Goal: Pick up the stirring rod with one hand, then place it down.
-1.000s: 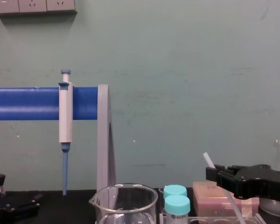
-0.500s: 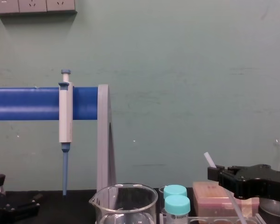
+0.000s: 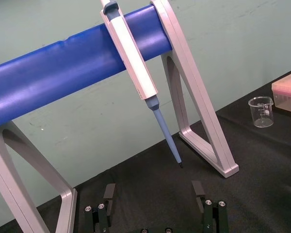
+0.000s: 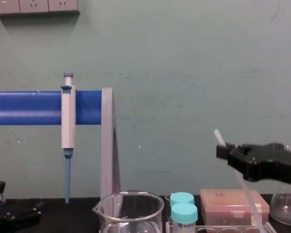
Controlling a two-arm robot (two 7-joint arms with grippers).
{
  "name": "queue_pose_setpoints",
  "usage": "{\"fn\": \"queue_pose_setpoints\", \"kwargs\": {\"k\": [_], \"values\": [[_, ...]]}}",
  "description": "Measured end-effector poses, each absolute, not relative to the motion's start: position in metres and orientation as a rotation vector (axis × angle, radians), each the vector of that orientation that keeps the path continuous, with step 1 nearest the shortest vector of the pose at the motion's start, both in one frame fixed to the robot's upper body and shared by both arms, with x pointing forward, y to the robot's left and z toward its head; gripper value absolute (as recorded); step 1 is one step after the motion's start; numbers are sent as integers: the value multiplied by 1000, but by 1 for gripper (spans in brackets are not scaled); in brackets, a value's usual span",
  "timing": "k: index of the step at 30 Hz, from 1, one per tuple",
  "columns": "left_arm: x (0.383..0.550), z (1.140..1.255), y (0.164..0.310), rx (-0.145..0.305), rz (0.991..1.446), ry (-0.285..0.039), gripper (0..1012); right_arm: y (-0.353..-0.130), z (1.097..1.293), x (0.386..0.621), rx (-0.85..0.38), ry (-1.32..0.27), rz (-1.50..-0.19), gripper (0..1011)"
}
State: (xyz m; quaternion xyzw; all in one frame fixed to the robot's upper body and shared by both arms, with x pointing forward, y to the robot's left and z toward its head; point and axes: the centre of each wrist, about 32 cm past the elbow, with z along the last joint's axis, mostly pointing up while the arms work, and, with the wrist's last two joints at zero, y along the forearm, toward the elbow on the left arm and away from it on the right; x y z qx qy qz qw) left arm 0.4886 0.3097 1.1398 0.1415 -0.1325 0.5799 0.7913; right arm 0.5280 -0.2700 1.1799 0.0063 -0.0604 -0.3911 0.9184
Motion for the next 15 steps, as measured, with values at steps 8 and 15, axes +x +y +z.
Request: {"fn": "queue_pose_setpoints", "kwargs": {"k": [8,15], "values": [[489,1140,310,304,1248,-285,1000,-266,1193,529,87,-247,-816,70],[489,1140,310,304,1248,-285,1000,-262,1204,531,153,-347,-832,70]]}}
